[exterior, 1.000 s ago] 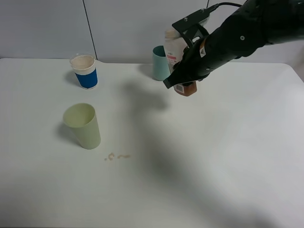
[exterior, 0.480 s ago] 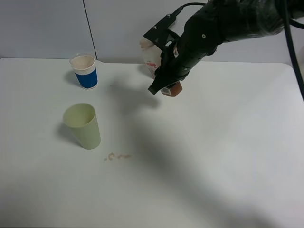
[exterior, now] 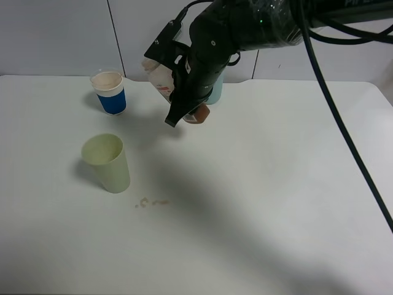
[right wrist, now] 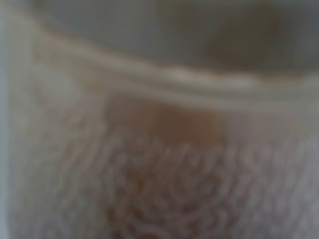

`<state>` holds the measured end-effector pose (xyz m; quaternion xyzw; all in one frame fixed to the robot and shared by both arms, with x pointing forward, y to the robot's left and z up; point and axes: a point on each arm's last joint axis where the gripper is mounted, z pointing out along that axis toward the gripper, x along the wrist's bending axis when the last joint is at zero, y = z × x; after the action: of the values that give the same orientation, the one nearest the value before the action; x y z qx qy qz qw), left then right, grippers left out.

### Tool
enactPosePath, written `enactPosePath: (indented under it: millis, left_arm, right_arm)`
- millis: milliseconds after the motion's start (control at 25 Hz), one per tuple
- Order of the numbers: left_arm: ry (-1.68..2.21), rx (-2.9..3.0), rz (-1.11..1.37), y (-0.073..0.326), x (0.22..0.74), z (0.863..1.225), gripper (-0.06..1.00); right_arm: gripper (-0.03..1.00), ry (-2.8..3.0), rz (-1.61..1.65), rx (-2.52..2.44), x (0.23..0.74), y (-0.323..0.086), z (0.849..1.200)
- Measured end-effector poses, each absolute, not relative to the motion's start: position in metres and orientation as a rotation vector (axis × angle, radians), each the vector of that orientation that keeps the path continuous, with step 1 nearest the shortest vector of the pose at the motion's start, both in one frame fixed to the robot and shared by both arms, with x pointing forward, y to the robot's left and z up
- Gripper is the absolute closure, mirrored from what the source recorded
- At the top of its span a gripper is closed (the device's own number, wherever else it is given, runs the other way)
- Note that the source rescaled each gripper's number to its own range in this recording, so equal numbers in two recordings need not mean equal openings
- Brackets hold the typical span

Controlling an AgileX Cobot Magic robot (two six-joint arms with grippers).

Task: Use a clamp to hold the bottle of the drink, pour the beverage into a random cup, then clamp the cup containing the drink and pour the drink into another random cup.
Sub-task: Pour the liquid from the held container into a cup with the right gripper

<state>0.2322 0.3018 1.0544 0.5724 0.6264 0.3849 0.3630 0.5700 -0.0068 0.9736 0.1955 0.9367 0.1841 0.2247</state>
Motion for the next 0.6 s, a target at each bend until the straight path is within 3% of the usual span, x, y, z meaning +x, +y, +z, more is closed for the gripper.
enactPosePath:
  millis: [600]
  left_arm:
    - [1.612,1.474,0.991,0.302,0.232,1.054,-0.06]
  right_arm:
    - [0.96,2.658,0.34,0.169,0.544,0.028,0.96]
